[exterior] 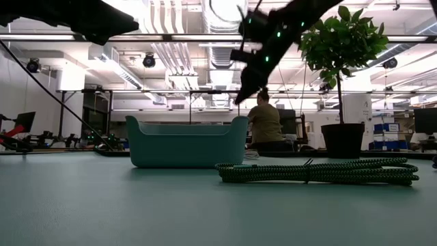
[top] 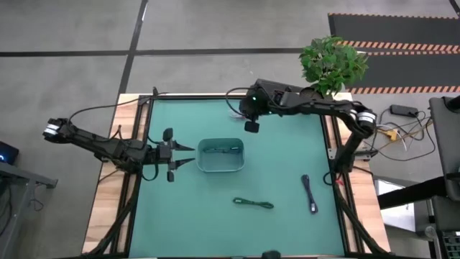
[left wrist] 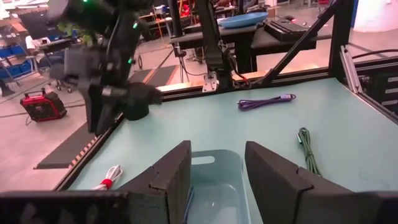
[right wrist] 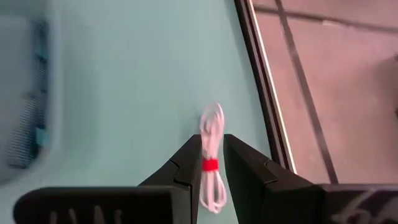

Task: Pick and place USB-C Cables
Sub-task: Put the white charger cable into the green bin

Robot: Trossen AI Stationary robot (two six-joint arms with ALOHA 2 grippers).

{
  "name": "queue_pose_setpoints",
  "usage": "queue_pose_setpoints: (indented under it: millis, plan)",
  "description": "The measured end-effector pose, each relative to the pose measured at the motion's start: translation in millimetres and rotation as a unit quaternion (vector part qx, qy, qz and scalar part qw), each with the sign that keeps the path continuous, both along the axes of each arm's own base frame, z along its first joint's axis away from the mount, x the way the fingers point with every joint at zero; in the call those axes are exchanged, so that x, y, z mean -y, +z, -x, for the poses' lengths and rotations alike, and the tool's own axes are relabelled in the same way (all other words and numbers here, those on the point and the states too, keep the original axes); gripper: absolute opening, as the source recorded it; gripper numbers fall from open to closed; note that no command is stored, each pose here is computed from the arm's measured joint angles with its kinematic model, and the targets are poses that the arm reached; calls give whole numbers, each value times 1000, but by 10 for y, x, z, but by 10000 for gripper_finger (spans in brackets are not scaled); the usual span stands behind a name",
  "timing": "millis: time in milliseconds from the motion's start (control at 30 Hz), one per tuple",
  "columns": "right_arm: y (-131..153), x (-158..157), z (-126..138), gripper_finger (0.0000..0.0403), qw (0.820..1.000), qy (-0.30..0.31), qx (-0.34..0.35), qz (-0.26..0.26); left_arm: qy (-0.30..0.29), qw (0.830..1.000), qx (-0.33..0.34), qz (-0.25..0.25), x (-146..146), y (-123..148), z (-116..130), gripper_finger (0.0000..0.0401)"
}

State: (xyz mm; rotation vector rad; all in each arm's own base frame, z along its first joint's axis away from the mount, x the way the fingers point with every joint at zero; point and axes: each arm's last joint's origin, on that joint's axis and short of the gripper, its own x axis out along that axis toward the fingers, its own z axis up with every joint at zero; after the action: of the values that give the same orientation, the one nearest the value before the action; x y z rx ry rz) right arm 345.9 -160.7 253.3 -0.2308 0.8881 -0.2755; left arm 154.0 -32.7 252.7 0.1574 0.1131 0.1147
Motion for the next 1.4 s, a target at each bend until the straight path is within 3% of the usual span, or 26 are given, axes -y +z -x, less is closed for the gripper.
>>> queue_pose_setpoints:
  millis: [300,600,1133,1400]
  plan:
    - [-477,342,-5,59,998,-8,-48,-47,0,1000,-1,-1,1,-4,-4,137]
    - [-637,489,-1,64,996,-33,-47,-63,0,1000,-1,-1,1,-4,-5,137]
    - [-675,559,46,199,996,-51,-39,-67,0,1000,3,1,4,3,-12,137]
    - [-795,518,43,210,995,-54,-34,-71,0,1000,3,1,4,3,-12,137]
